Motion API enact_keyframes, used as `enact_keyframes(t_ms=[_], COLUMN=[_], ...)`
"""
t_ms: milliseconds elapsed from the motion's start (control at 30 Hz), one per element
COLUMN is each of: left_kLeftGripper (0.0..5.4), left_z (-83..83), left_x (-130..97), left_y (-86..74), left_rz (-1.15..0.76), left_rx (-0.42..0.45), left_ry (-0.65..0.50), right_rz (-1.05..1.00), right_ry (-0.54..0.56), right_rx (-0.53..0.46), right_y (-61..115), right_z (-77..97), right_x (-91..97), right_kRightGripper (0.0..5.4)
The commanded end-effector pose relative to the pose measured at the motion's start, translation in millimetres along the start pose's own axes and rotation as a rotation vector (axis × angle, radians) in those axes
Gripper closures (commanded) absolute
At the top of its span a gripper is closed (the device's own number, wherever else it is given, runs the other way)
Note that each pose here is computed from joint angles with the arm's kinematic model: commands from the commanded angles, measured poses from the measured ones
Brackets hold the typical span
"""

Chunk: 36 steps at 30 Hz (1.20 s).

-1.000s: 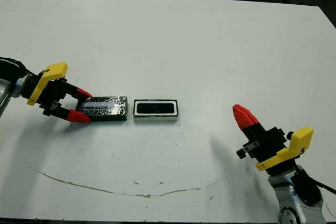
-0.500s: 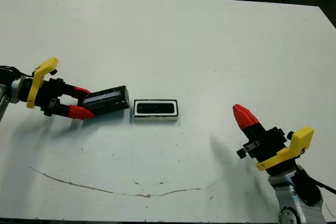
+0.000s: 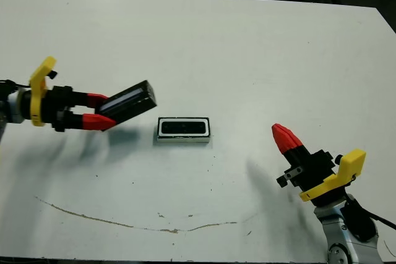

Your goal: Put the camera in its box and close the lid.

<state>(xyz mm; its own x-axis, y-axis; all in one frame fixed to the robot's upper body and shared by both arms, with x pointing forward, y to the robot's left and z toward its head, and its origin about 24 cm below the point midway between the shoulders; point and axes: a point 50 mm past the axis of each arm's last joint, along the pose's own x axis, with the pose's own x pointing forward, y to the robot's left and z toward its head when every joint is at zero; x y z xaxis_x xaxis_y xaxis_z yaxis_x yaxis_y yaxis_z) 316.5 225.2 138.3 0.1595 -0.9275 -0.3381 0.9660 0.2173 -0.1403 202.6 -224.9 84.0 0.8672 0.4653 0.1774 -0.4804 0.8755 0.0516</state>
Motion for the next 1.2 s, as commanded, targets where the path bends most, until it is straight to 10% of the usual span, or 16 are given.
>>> enact_keyframes(t_ms=[33, 1200], left_kLeftGripper=[2.22, 2.22], left_z=[-2.7, -16.9], left_x=[10.5, 71.6], left_y=[-0.9, -3.8], left_rz=[-0.01, -0.097], left_rx=[-0.019, 0.108], left_ry=[0.044, 0.174], right_rz=[-0.012, -0.012], right_ry=[0.02, 0.022], right_rx=[-0.005, 0.002], right_y=[-2.1, -1.8], right_z=[-0.3, -1.1], right_x=[-3.4, -4.4], right_kRightGripper=[5.4, 5.4])
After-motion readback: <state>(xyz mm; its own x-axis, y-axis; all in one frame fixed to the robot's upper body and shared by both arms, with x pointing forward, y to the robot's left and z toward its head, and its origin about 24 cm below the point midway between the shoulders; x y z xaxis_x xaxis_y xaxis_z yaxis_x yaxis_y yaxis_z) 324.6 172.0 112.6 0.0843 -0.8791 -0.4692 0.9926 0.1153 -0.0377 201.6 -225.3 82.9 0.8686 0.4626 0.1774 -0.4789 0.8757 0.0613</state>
